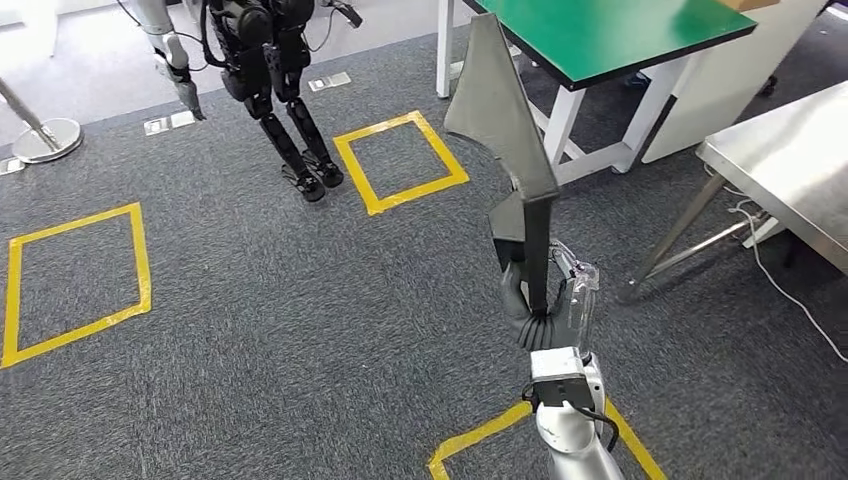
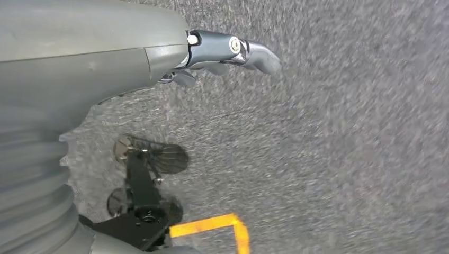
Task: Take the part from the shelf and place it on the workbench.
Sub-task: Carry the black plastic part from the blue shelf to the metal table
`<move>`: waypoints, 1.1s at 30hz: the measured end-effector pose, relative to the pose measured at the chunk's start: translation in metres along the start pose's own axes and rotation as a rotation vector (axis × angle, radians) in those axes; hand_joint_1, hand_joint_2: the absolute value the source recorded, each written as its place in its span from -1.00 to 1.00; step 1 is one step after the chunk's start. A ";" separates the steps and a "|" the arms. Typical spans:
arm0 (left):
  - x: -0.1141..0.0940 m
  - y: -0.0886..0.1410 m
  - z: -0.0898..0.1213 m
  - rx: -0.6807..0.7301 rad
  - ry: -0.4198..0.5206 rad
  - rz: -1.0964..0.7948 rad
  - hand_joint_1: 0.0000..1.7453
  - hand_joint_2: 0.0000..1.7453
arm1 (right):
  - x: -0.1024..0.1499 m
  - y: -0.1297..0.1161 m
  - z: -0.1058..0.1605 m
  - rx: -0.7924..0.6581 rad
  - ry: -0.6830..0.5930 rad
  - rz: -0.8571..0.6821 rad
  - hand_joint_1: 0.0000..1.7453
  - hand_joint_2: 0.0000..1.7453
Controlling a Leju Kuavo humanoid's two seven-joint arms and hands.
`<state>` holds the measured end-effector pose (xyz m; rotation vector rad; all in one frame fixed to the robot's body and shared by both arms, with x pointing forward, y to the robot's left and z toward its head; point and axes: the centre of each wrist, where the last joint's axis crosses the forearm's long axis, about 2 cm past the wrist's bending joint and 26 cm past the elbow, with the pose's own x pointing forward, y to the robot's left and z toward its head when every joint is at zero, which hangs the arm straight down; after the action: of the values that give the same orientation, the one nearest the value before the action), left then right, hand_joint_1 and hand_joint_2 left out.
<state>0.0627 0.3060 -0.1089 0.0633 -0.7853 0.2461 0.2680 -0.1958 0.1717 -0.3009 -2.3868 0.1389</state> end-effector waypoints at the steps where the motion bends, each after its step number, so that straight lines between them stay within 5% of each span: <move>1: 0.000 0.000 0.000 -0.009 0.020 0.000 -1.00 1.00 | 0.000 0.000 0.001 0.001 0.004 0.002 0.78 1.00; 5: -0.001 -0.001 0.001 -0.037 0.090 -0.004 -1.00 1.00 | 0.001 -0.002 0.002 0.003 0.010 0.007 0.78 1.00; 20: -0.004 0.004 0.003 -0.036 0.122 -0.010 -1.00 1.00 | 0.003 -0.002 0.003 -0.002 0.012 0.007 0.78 1.00; 27: -0.003 0.004 0.003 -0.051 0.302 -0.022 -1.00 1.00 | 0.004 -0.002 -0.002 0.002 0.001 0.003 0.78 1.00; 33: -0.005 0.005 0.004 -0.037 0.331 -0.018 -1.00 1.00 | 0.004 -0.002 -0.003 0.008 0.001 -0.004 0.78 1.00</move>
<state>0.0554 0.3088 -0.1098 -0.0061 -0.4599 0.2180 0.2670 -0.1963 0.1765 -0.2927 -2.3856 0.1463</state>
